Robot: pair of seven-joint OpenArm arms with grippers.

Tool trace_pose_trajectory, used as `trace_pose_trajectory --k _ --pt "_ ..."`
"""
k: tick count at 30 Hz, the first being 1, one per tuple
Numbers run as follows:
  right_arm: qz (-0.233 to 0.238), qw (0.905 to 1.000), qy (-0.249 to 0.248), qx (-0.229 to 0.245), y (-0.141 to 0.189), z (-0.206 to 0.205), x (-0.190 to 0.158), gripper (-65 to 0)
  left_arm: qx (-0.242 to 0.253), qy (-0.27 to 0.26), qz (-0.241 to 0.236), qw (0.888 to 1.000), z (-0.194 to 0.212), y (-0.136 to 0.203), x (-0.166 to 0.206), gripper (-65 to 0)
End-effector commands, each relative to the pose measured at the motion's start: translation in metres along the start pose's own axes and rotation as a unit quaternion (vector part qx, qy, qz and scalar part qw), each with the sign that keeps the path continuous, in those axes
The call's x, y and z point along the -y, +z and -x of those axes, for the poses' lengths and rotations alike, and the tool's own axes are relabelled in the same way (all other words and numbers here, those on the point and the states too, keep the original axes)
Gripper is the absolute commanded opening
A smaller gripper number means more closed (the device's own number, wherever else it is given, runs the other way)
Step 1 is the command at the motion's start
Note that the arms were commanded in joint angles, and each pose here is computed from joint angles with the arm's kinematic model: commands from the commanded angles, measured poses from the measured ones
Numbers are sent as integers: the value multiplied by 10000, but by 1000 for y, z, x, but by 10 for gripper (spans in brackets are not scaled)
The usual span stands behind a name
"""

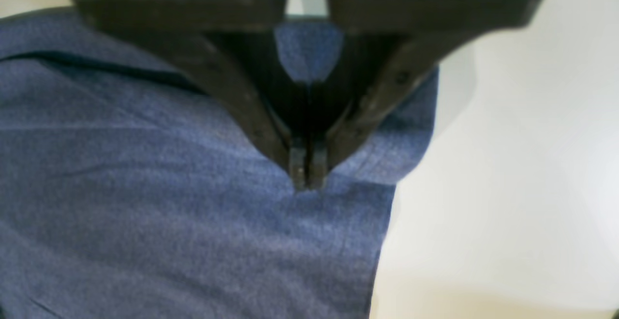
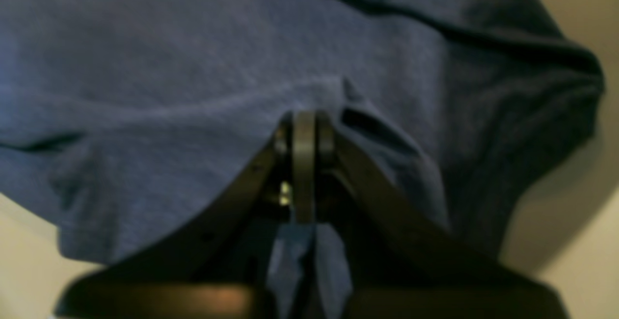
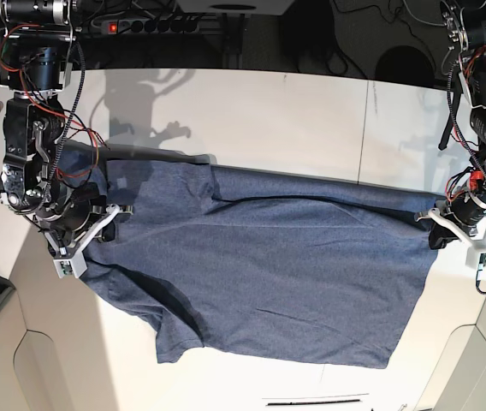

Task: Layout the t-shirt on the table in an organized manner, then fold the t-shirt properly
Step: 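Pull the held shoulder edge taut and drag it toward the robot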

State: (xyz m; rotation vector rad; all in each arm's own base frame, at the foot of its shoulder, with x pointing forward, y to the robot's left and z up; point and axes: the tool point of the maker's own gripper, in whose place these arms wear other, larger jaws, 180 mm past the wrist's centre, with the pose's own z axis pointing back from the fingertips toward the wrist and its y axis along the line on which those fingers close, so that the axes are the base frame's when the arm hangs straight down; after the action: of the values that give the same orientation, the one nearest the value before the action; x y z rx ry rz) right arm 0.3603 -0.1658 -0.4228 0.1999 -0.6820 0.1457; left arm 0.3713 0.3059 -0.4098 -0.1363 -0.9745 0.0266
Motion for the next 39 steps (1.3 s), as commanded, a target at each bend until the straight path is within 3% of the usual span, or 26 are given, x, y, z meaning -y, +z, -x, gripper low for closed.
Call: trace_pose_trajectory --k 1,6,17,24,29,35,39 --pt "82 9995 68 299 4 -19 5 -650 289 -111 -30 9995 -25 2 -6 -650" --pt "184 9992 153 319 4 -11 8 -650 -6 -567 48 9984 -16 -6 6 -650" --pt "537 9985 79 -70 1 27 21 -650 -527 -1650 -345 9843 -6 -32 26 -650" --pt "482 9974 -115 -517 -9 63 22 -650 -1090 -1470 -479 9820 38 -32 10 -650" --pt "473 9971 -134 -575 -9 66 23 -650 -1465 -1362 -545 9783 64 -27 1 -650" --pt "460 9941 -105 -981 -5 80 24 -650 -2482 -1303 -762 9569 92 -7 -20 -650" --pt "424 9938 -130 -1024 -3 87 22 -650 -2695 -1128 -773 9533 107 6 -28 -650"
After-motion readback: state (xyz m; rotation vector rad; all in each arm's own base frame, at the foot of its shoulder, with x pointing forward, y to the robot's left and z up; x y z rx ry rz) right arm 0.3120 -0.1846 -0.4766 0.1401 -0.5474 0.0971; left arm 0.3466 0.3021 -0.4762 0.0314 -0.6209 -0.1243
